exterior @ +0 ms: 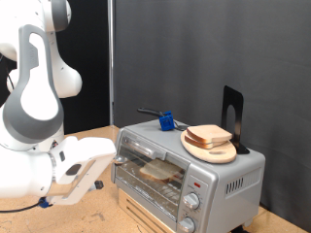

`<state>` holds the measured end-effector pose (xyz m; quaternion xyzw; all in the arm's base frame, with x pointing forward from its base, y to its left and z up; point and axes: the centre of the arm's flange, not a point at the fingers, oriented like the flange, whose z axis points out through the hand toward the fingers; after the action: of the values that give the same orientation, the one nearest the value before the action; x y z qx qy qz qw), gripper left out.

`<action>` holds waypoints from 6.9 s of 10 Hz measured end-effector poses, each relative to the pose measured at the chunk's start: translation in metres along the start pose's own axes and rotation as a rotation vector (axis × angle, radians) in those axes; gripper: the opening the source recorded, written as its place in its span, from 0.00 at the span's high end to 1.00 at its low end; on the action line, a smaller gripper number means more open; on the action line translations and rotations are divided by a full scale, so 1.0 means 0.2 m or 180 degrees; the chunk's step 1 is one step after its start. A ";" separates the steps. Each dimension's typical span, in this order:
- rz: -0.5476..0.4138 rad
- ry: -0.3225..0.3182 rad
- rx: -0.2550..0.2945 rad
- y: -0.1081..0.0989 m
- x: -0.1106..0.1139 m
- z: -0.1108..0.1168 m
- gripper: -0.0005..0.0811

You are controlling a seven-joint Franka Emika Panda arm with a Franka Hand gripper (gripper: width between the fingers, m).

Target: Make a piece of toast with the oven

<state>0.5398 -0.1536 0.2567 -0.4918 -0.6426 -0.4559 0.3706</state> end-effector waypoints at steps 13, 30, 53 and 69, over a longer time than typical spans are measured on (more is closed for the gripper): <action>-0.0178 -0.0056 -0.0058 0.14 0.06 0.11 0.16; -0.0401 -0.0078 0.0065 0.40 0.12 0.20 0.16; -0.0998 0.0352 -0.0153 0.69 -0.22 0.08 0.16; -0.1049 0.0411 -0.0345 0.77 -0.58 0.26 0.16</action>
<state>0.7155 -0.1228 0.1679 -0.3689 -0.6638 -0.5750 0.3043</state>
